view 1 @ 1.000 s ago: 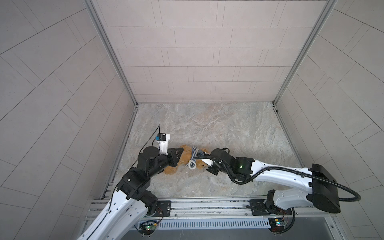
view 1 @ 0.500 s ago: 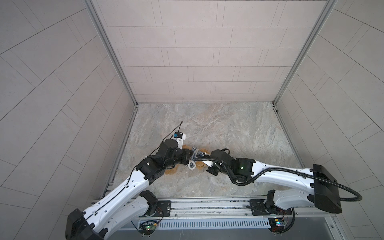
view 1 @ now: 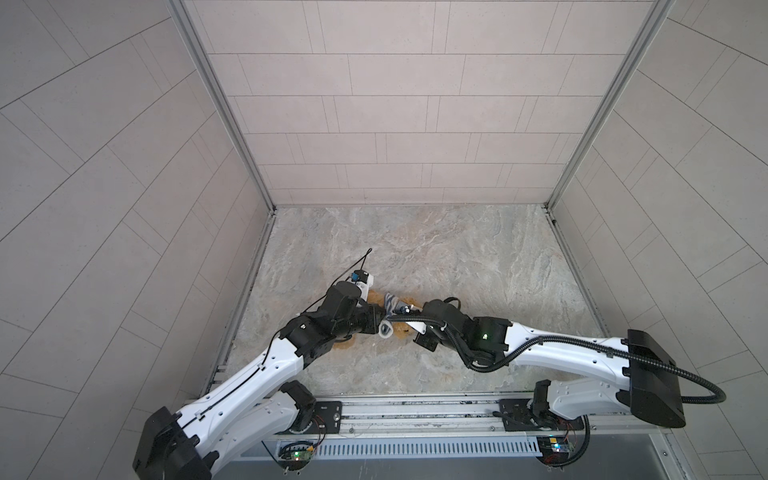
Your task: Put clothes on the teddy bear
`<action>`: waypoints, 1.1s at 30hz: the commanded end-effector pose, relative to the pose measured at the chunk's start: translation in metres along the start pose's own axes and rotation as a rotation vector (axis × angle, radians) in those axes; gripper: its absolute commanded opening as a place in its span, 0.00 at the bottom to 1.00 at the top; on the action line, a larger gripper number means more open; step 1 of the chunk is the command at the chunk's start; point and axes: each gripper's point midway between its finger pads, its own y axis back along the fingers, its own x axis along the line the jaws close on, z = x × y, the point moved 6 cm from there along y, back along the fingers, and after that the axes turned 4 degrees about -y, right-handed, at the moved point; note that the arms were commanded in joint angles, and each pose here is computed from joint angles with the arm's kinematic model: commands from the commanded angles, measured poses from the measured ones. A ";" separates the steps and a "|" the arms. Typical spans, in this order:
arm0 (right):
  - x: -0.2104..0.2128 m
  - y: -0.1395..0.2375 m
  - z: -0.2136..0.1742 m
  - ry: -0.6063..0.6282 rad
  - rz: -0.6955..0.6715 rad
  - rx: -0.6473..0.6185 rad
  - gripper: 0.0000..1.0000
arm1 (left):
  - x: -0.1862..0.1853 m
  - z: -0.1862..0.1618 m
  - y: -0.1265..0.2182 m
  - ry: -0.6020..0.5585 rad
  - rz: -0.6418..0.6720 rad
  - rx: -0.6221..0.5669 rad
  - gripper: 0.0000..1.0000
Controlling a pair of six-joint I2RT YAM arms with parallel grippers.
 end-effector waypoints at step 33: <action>0.007 0.004 0.001 0.030 -0.027 -0.024 0.00 | 0.023 -0.011 -0.024 0.000 0.035 0.050 0.05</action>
